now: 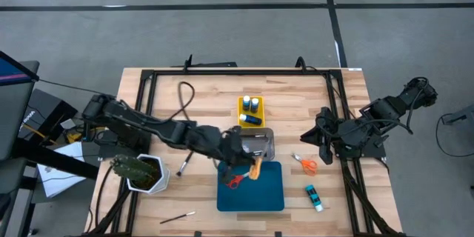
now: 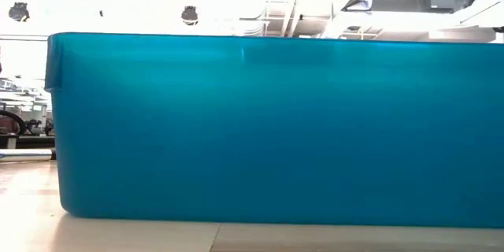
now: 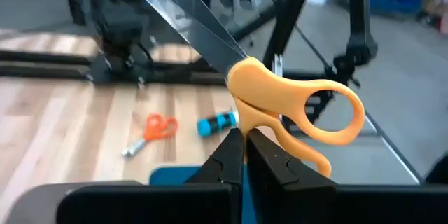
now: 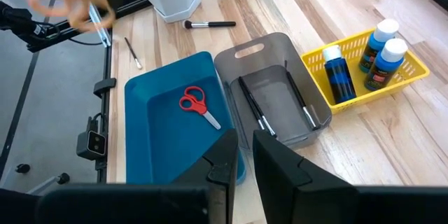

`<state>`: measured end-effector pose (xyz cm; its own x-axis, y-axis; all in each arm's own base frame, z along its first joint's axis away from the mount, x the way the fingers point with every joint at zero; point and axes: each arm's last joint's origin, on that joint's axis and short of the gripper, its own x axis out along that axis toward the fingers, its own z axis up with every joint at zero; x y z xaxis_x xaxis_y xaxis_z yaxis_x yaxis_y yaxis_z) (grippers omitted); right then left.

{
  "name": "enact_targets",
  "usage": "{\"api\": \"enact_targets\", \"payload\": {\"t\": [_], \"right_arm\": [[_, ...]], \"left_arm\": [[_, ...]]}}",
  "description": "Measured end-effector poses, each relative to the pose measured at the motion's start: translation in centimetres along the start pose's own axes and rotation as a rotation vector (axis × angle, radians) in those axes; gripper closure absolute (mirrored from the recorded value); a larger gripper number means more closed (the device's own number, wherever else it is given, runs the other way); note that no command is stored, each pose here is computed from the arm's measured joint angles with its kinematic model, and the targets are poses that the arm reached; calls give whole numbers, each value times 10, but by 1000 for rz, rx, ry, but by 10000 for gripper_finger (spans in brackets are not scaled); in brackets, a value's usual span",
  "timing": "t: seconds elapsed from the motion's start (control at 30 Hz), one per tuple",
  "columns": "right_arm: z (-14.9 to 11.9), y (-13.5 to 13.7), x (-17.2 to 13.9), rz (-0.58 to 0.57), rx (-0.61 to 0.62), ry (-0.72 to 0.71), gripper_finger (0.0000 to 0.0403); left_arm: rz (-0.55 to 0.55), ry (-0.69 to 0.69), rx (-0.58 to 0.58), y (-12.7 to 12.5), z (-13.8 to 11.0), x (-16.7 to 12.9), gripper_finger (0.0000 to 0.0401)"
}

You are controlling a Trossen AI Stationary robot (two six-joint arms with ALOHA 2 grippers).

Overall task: Pick & Place Paint Supplies
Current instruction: Put the yellow scissors into the blue bin

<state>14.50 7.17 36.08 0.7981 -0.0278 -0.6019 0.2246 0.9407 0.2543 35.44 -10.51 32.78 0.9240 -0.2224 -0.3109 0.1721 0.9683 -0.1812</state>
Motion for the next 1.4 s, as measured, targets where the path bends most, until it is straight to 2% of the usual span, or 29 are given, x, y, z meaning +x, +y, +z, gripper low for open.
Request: {"api": "enact_targets", "payload": {"t": [0.17,0.47,0.87,1.07,1.2,1.4], "right_arm": [[0,0,0,1,1,-1,359],[0,0,0,0,0,-1,359],[0,0,0,1,-1,-1,359],[0,0,0,0,-2,0,359],[0,0,0,0,-1,0,359],[0,0,0,2,0,-2,359]], "left_arm": [[-41,96,31,-6,-6,29,401],[-12,318,11,-7,-32,60,401],[51,629,-14,-11,-77,66,401],[90,719,-19,-9,-93,70,401],[103,761,16,-7,-105,76,401],[82,831,149,-6,-118,80,401]]}}
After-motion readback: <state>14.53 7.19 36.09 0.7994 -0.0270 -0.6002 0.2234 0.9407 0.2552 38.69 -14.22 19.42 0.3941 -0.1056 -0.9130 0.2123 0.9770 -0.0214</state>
